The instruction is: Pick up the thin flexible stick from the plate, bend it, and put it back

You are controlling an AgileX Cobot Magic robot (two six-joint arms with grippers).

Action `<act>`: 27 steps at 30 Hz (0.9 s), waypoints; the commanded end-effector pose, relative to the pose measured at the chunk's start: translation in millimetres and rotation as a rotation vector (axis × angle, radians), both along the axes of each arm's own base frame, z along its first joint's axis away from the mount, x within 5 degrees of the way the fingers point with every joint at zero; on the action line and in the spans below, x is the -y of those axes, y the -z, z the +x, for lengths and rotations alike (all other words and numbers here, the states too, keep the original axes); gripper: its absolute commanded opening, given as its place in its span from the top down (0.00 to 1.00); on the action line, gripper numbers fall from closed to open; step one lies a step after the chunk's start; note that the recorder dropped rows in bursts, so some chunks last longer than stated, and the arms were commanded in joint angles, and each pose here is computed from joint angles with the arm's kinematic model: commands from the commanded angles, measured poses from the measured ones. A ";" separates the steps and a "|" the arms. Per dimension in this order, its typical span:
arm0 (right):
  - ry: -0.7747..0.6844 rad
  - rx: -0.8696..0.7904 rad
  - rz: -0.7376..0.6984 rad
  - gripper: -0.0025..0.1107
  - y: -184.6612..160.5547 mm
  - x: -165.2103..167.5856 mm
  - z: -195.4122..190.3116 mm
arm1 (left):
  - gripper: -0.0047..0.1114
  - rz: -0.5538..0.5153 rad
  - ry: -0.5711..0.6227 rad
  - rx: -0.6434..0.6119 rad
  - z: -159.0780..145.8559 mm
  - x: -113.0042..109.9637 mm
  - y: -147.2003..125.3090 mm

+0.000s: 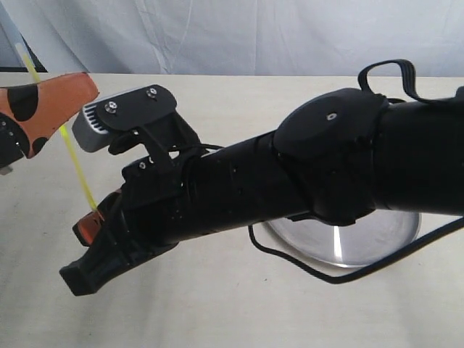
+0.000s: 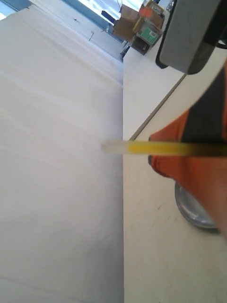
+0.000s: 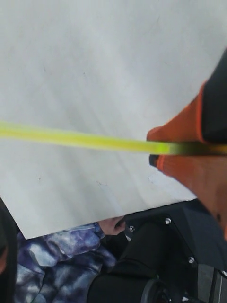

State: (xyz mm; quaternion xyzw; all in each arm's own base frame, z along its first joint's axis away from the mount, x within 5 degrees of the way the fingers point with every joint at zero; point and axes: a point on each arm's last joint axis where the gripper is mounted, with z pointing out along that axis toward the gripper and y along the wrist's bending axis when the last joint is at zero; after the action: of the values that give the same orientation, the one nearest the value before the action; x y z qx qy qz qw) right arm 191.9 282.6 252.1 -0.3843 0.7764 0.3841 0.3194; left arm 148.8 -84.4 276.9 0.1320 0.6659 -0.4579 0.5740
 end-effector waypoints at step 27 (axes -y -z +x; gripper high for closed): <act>-0.051 -0.041 0.089 0.99 -25.4 4.8 -12.5 | 0.96 0.179 -0.032 0.086 2.8 -0.5 8.7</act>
State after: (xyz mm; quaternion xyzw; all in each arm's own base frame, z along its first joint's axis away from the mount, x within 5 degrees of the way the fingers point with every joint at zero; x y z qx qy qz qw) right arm 183.5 280.1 265.2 -0.3748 0.7700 0.4169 0.3047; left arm 150.5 -83.1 275.8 0.1629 0.6634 -0.4149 0.6011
